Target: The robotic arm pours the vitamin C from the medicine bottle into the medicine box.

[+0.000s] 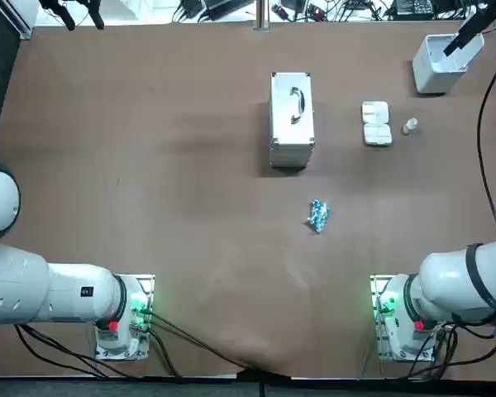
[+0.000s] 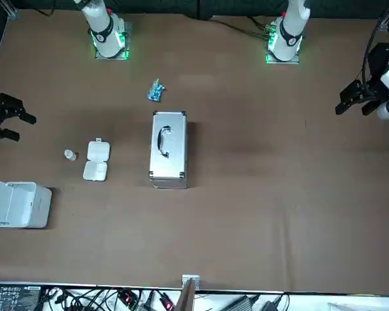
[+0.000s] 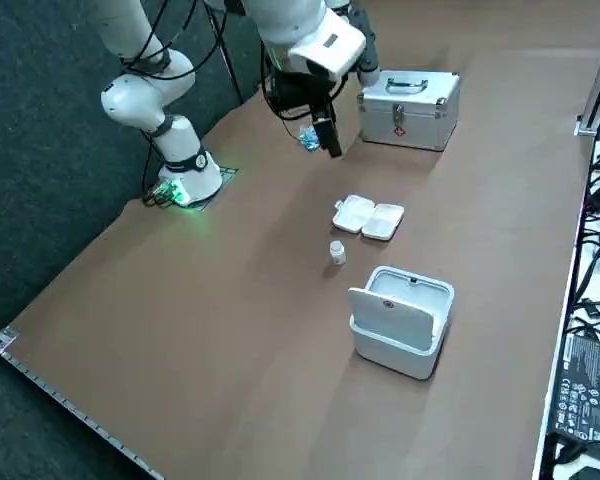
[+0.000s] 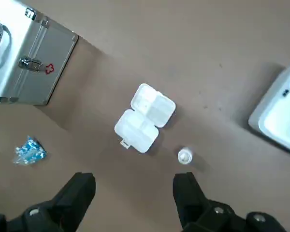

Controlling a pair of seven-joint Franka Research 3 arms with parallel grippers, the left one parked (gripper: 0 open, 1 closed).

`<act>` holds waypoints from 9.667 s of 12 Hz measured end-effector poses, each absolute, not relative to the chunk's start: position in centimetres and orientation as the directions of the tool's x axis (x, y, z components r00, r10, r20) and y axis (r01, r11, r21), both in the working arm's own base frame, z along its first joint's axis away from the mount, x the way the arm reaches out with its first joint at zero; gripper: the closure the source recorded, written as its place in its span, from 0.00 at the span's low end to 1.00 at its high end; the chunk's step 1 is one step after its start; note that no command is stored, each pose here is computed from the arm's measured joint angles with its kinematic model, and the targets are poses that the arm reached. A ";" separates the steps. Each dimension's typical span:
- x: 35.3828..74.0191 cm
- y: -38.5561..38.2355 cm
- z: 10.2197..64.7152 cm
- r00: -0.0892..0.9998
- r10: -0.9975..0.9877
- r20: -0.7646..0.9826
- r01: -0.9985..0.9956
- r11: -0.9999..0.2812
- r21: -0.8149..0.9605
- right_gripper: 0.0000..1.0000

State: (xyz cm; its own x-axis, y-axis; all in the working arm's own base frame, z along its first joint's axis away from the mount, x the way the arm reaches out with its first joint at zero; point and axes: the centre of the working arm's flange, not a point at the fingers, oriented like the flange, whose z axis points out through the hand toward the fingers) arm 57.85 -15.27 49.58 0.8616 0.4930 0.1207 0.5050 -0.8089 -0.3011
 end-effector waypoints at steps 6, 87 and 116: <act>56.3 -18.2 41.7 0.719 0.604 0.343 0.693 -0.660 -0.290 0.00; 49.2 -26.9 7.1 0.105 0.209 0.972 0.917 -0.398 -0.013 0.41; 54.4 -21.0 20.3 0.237 0.525 0.818 0.918 -0.397 -0.012 0.58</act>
State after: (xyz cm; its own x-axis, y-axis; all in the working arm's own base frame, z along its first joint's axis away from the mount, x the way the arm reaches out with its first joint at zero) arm 54.39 -21.02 20.31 0.2374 0.5247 0.8175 0.9179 -0.3965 -0.0121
